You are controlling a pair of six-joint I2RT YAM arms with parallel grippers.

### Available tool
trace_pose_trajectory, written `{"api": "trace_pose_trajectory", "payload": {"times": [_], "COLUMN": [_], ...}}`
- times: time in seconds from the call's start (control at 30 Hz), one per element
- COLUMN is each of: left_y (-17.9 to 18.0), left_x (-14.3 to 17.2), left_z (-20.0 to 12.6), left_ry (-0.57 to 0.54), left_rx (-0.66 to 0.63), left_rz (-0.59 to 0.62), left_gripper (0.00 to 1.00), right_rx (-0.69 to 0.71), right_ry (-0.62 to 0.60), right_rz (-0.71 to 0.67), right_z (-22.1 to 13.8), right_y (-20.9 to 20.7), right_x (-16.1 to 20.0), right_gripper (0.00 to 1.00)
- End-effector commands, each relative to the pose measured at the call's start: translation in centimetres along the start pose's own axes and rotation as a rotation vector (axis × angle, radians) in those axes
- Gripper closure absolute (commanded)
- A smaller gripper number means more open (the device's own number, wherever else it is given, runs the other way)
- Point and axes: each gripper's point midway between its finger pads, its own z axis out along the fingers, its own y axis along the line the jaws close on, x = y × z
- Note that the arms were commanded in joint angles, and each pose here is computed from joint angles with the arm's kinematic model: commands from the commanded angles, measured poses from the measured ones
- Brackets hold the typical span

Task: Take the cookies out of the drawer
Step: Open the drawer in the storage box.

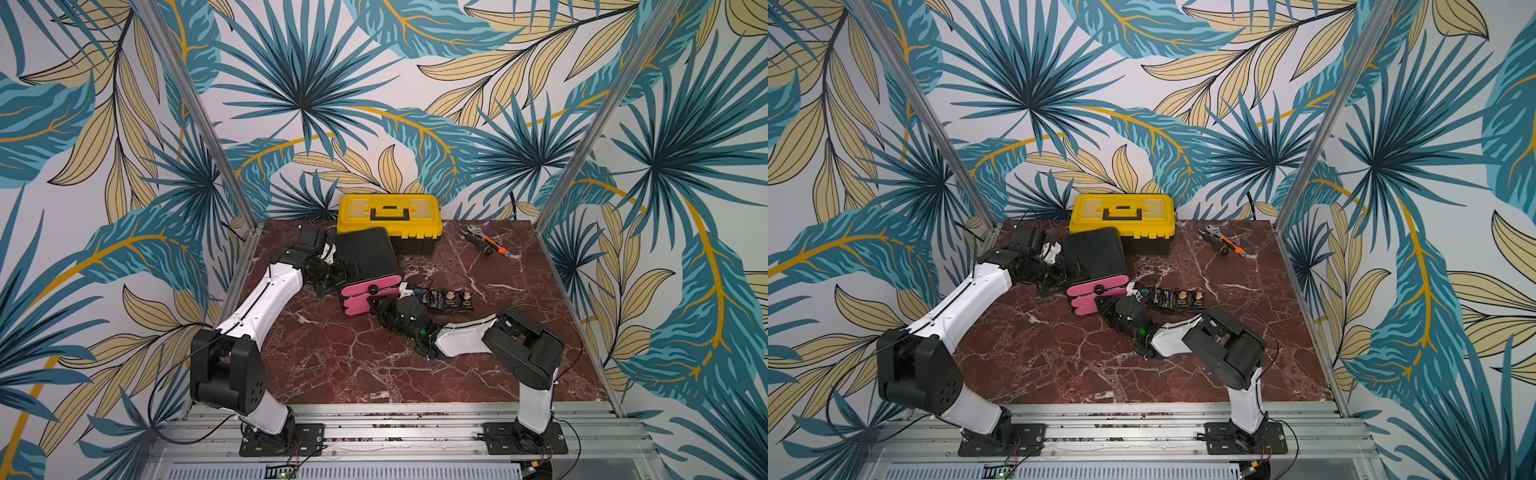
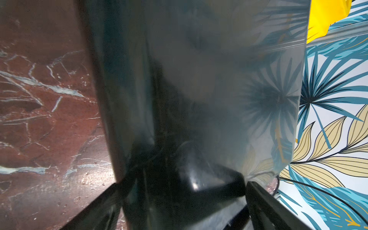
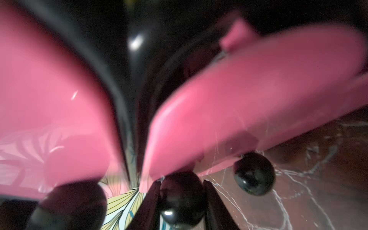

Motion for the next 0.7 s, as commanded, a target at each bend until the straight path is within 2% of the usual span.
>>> {"api": "trace_pose_trajectory", "payload": {"times": [0.0,0.67], "left_y": [-0.7,0.6], "left_x": [-1.6,-3.0], "left_z": [-1.4,-4.1], "left_ry": [-0.051,-0.105], "left_rx": [-0.010,-0.023], "left_rz": [0.043,0.012], "left_gripper": [0.00,0.00], "right_rx": [0.116,0.227], "right_ry": [0.015,0.078], "right_rz": [-0.086,-0.196], "right_z": [-0.7,-2.7], "right_y": [-1.0,-1.4], "right_x": [-0.1,2.1], "right_gripper": [0.82,0.89]}}
